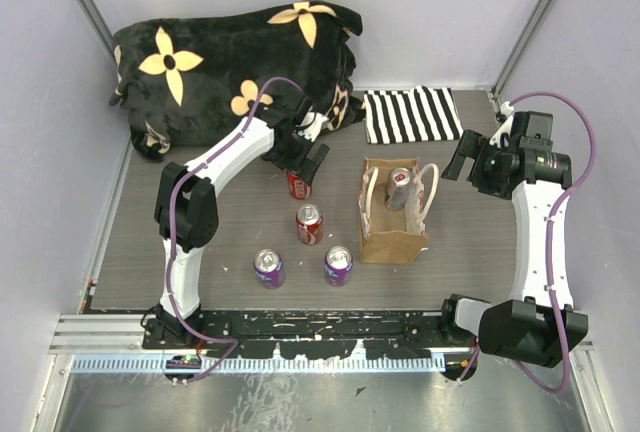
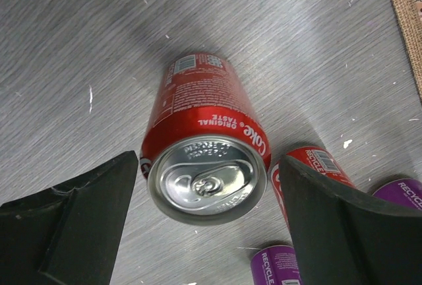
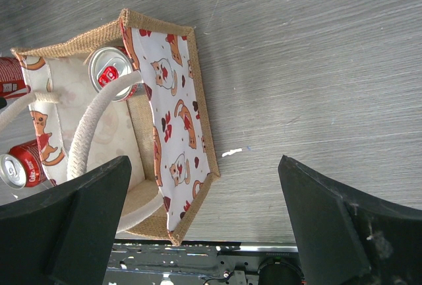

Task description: Place the beverage into the canvas bag

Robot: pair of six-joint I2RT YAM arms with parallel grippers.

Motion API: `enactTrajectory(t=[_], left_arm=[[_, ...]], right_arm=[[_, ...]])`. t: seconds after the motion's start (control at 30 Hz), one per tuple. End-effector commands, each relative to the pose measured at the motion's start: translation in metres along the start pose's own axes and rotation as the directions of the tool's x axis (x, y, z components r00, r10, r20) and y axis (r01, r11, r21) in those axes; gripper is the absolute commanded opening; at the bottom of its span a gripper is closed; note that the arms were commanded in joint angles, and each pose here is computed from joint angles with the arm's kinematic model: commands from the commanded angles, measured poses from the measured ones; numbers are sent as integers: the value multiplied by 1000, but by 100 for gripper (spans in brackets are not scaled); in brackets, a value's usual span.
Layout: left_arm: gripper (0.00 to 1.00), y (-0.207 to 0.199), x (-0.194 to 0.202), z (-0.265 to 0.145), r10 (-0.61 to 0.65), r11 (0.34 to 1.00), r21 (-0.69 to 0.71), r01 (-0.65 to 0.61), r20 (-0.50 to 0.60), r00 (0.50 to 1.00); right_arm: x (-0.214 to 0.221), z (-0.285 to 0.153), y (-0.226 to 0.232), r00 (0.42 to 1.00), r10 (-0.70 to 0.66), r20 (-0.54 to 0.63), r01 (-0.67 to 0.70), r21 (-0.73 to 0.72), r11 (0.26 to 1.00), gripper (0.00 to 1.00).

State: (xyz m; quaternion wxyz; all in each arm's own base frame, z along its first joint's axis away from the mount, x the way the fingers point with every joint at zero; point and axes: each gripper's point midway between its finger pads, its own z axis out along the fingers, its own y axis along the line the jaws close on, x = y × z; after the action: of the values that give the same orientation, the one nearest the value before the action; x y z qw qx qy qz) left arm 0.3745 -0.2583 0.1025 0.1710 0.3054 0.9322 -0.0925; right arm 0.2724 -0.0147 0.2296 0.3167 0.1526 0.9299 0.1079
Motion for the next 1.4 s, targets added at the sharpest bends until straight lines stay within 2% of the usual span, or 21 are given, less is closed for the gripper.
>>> enactTrajectory(t=[0.0,0.1,0.3,0.43,0.5,0.7,0.87,1.07,1.37], left_arm=[[90,-5,-1,7,8,1000,-1,-8,-5,1000],[75,-5,0,8,10,1000,2,-10,-9,1000],[33,-3,-18,-13,33,999,-18,-32,46,998],[9,-6,-62,-61,69,998,-26,-66,184,981],[1,-11,-89,-93,86,996,-17,-85,281,956],[0,-41,-156,-179,109,985,50,-165,558,822],[0,-89,-176,-214,67,950,179,-256,683,727],[0,-154,-168,-207,123,890,241,-388,691,713],[0,-201,-148,-170,284,833,203,-514,642,713]], right_arm=[[-13,-12,6,998,-6,63,7,-18,1000,100],[-14,-12,6,998,-7,65,8,-18,1000,100],[-14,-12,6,998,-6,62,7,-19,1000,100],[-13,-11,6,998,-5,61,7,-19,1000,100],[-12,-10,6,998,-5,60,6,-19,1000,100],[-10,-10,5,998,0,61,1,-21,1000,100],[-9,-11,6,998,-1,65,3,-20,1000,100],[-11,-13,7,998,-1,68,2,-22,1000,100],[-9,-14,5,998,-7,67,8,-15,1000,100]])
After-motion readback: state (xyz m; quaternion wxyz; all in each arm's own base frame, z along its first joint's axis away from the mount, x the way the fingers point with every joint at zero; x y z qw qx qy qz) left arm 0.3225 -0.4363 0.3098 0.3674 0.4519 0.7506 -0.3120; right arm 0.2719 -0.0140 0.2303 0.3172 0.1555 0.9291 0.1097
